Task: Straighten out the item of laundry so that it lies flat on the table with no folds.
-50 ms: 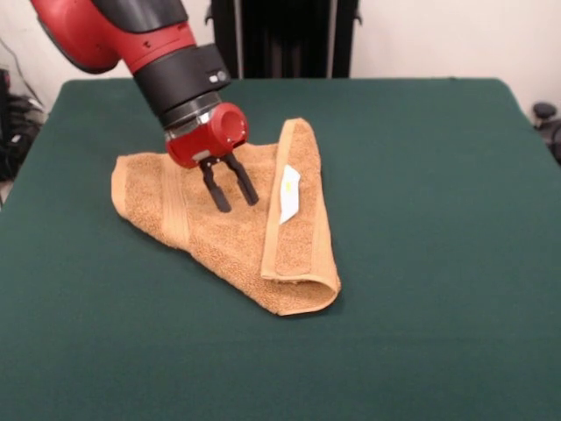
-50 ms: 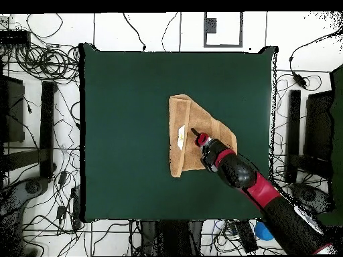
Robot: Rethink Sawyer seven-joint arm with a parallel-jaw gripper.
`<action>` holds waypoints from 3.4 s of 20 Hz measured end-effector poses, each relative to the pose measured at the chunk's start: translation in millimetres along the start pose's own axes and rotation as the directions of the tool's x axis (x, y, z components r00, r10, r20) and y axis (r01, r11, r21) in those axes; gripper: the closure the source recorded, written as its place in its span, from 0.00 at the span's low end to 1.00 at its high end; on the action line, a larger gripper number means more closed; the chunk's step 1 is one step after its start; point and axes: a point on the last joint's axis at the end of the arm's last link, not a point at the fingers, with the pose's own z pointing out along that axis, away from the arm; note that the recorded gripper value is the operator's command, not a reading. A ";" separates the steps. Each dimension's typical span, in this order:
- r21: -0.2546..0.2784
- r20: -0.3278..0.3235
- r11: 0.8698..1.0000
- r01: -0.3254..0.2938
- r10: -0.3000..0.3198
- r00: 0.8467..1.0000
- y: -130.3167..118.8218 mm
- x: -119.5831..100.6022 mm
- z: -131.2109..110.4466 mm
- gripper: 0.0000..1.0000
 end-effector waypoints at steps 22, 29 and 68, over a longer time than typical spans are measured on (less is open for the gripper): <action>0.008 0.045 0.997 0.079 -0.079 0.996 33.5 2.7 11.6 0.00; 0.013 0.050 0.996 0.092 -0.092 0.994 36.7 0.0 9.4 0.00; -0.030 -0.022 0.997 0.068 -0.069 0.997 57.2 35.9 8.1 0.00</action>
